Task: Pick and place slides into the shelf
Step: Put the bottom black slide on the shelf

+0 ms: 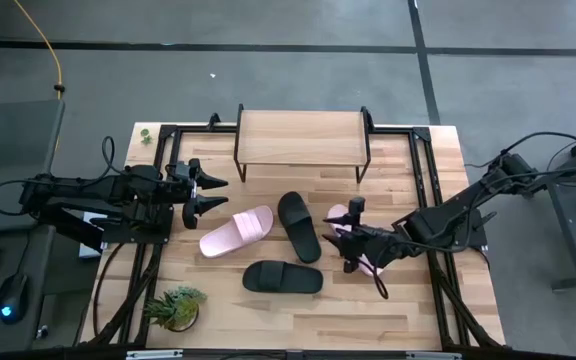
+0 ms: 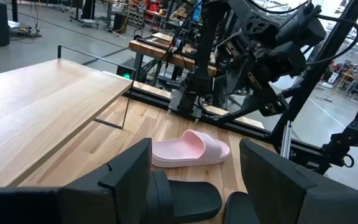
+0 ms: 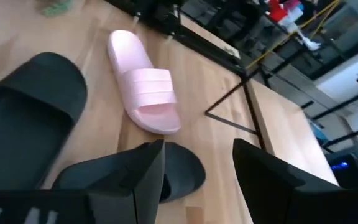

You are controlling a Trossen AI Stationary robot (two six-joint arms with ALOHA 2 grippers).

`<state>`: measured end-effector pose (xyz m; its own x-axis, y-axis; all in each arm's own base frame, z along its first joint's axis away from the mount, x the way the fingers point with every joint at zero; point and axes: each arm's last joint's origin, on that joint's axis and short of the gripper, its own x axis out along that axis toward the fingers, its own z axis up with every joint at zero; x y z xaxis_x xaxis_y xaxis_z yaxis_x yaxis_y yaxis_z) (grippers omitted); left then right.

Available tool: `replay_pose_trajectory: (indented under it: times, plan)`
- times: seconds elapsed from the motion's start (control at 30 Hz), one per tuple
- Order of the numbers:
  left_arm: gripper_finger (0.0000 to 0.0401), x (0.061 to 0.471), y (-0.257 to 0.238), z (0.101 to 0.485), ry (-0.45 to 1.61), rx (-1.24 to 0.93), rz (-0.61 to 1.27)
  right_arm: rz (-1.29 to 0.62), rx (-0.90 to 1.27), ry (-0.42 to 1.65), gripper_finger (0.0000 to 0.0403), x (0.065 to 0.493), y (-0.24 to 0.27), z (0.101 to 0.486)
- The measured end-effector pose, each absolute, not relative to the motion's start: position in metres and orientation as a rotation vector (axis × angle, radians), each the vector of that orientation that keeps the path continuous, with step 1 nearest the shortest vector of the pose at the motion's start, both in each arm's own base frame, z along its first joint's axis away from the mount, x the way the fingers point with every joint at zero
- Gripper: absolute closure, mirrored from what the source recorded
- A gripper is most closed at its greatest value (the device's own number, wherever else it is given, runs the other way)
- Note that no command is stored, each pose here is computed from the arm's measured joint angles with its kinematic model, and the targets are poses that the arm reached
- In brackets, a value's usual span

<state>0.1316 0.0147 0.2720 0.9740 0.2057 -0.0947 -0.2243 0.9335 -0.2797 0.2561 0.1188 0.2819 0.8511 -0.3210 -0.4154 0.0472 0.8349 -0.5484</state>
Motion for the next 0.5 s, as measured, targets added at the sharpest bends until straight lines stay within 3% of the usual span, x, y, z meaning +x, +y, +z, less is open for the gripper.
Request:
replay_pose_trajectory:
  times: [0.33,0.5]
  plan:
    - [0.0176,0.132,0.015,0.272,0.065,-0.294,0.217,-0.131,-0.518,0.532,0.0222,0.264,0.116,0.278]
    - [0.0176,0.132,0.015,0.272,0.065,-0.294,0.217,-0.097,-0.637,0.587,0.0222,0.28,0.12,0.257]
